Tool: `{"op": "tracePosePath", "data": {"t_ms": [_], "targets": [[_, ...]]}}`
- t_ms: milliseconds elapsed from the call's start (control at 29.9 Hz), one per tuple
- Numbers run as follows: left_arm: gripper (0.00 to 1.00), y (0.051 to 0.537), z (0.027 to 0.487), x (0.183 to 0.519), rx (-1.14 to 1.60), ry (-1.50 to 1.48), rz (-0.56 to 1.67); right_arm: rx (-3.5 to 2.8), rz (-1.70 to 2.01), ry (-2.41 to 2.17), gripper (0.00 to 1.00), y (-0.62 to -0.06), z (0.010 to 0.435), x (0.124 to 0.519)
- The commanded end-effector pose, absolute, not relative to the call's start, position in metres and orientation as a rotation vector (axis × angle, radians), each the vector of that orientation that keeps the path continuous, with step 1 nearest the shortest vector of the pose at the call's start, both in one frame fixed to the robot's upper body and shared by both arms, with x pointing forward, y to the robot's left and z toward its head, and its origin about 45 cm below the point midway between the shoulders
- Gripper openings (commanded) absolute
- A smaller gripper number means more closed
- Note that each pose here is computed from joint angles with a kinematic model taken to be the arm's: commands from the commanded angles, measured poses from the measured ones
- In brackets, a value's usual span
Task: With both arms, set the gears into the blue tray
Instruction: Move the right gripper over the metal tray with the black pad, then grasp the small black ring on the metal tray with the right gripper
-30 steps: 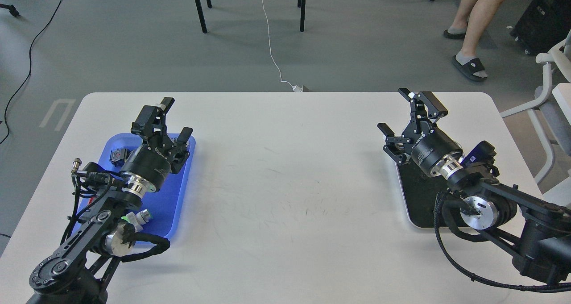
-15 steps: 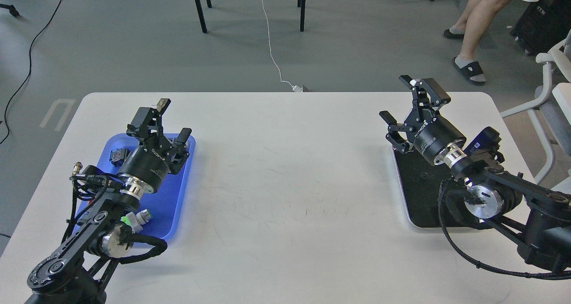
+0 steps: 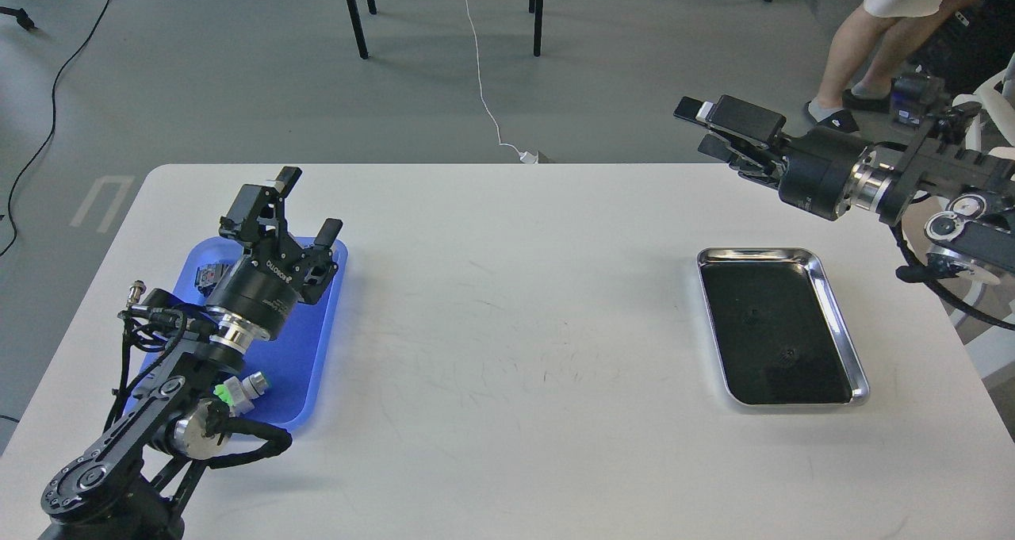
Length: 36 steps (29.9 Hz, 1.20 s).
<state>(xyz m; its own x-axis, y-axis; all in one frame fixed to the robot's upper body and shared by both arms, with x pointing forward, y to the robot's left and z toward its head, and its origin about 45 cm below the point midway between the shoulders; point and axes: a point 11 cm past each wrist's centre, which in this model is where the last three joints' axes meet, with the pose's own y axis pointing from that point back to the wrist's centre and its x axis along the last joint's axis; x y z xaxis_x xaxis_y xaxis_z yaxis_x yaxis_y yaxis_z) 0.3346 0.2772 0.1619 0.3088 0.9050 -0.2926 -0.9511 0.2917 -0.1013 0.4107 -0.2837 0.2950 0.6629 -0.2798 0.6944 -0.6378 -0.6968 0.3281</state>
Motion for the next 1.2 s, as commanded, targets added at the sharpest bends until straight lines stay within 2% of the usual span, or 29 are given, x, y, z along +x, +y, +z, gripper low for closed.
{"op": "tracePosePath", "data": {"t_ms": [0,234,602,769,903,969,1170], "targets": [[0.98,0.277,0.163,0.333,-0.277,0.190,1.246,2.104,0.977,-0.477,0.99,-0.297,0.297,0.412],[0.98,0.276,0.164,0.333,-0.285,0.186,1.245,1.729,1.059,-0.300,0.99,-0.359,0.294,0.432],[0.98,0.275,0.166,0.334,-0.288,0.182,1.247,1.633,1.045,0.036,0.95,-0.349,0.214,0.409],[0.98,0.275,0.168,0.334,-0.291,0.178,1.244,1.550,1.043,0.137,0.89,-0.351,0.198,0.414],[0.98,0.275,0.168,0.334,-0.292,0.177,1.243,1.537,1.041,0.190,0.73,-0.346,0.190,0.411],[0.98,0.274,0.169,0.334,-0.294,0.177,1.240,1.534,1.030,0.212,0.68,-0.348,0.183,0.407],[0.98,0.274,0.170,0.334,-0.298,0.174,1.236,1.551,1.008,0.234,0.67,-0.353,0.165,0.394]]}}
